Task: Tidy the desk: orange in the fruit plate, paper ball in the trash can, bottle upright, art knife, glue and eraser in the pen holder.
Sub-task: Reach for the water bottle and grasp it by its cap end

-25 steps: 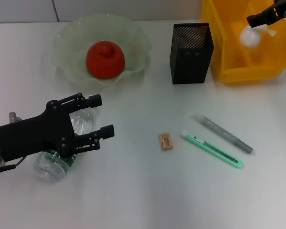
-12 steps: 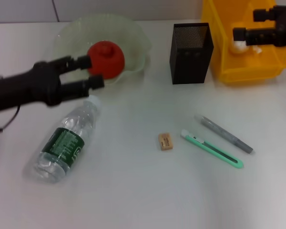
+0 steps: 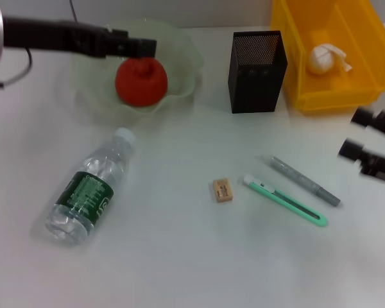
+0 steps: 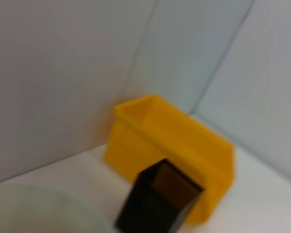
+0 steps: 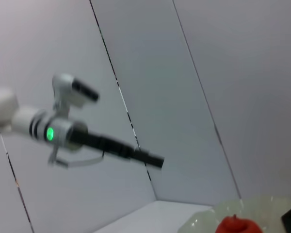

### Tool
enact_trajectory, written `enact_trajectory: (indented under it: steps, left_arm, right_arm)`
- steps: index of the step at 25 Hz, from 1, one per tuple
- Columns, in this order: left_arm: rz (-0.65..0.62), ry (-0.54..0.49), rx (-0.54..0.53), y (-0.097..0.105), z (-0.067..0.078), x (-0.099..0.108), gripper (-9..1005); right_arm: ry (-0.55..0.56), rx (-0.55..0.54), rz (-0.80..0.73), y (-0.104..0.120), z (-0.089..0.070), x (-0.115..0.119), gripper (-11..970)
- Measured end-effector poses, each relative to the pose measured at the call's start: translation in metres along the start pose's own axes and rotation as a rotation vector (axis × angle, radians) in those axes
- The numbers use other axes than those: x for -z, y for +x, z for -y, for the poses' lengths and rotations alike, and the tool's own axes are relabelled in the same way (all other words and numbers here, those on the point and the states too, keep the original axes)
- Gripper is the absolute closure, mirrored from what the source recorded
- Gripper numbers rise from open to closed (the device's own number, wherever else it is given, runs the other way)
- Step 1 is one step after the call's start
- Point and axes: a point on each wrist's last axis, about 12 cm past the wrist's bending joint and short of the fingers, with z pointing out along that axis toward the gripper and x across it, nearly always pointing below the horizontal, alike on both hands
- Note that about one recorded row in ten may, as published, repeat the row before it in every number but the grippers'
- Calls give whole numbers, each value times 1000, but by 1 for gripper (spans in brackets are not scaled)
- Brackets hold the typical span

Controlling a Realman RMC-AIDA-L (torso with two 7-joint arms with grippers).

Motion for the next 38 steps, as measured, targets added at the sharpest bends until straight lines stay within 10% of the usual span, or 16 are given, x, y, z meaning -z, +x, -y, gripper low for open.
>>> enact_trajectory:
  steps: [4, 13, 38]
  left_arm:
    - [-200, -200, -65, -32, 27, -2, 204]
    - [-448, -295, -36, -37, 48, -26, 204]
    - [-610, -454, 103, 10, 2, -100, 205]
  right_arm:
    - [-5, 26, -1, 19, -14, -5, 117]
    - [-94, 81, -83, 41, -29, -26, 116]
    - [-85, 96, -165, 50, -18, -53, 117]
